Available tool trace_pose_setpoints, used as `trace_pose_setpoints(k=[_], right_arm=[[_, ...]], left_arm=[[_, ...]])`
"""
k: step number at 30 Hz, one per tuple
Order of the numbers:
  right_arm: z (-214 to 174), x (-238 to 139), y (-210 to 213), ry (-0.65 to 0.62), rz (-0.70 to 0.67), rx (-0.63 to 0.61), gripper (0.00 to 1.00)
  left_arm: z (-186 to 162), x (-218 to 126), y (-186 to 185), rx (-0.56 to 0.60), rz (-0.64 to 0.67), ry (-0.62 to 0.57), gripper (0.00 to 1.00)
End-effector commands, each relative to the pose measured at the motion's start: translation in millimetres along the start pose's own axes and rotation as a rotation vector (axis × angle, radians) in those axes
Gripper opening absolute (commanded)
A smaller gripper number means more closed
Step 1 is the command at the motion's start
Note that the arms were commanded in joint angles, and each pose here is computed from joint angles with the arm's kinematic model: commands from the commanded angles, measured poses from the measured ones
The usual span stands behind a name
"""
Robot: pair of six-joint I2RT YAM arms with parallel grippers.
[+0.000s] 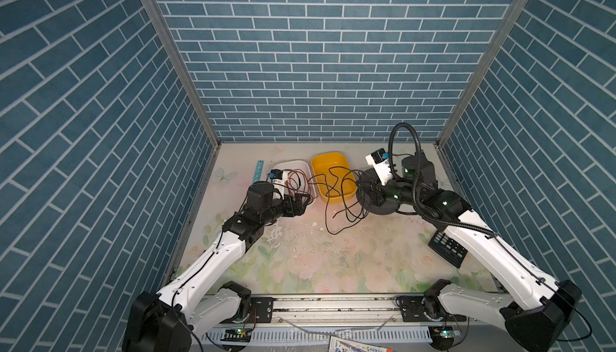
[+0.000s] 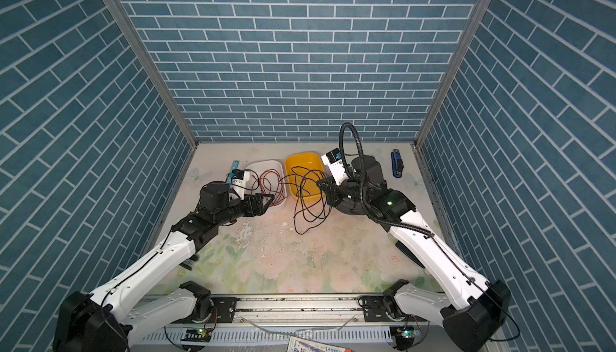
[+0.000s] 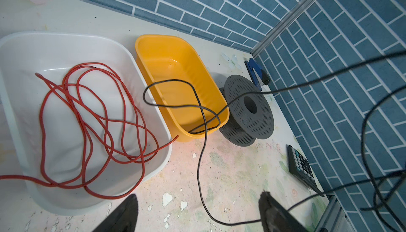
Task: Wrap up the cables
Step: 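Grasp the black cable with the right gripper and lift it out of the yellow tub, then lower the black cable onto the table between the grippers with the right gripper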
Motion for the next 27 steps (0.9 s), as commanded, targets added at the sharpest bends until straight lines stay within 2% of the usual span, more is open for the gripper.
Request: trace_pose_setpoints(k=[1,8,12,14,18,23,27], right_arm=[[-15.6,-20.2,19.3,-0.016,0.099,-0.069,0.00],[-34.4,-43.0,17.7,-0.092,0.092,-0.110,0.00],[-29.4,-48.5,6.9,-0.178,0.034,-0.071,0.00],[-30.8,-47.6,0.8,-0.181,0.004,-0.051,0.00],[-32.8,-45.8,-16.9,-0.185,-0.087,-0.001,0.00],[-44.0,-34.3,-26.7,-0.142,-0.095,0.056,0.00],[-50.6,-27.7,-42.9,-0.130,-0.154,0.093,0.00]], left_arm=[[5.6,-1.4,2.5,0.007,0.027,-0.005,0.86],[2.7,9.7,5.7,-0.023,0.025,0.011,0.84],[-3.9,21.7,6.9,-0.039,0.007,0.036,0.76],[-10.9,31.6,1.3,-0.019,-0.020,0.077,0.70],[-29.9,52.8,-6.2,0.041,-0.004,0.195,0.70],[-40.2,72.6,-17.7,0.026,-0.042,0.230,0.69],[-51.7,81.9,-24.6,0.038,-0.027,0.268,0.63]])
Point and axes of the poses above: each gripper's point midway between its finger pads, its own x axis out along the fingers, its own y axis along the line the jaws close on, z = x × y, the point moved 1 cm from there along -x, back along the fingers, and after that the axes turned 13 degrees about x, right-handed, at the moved point
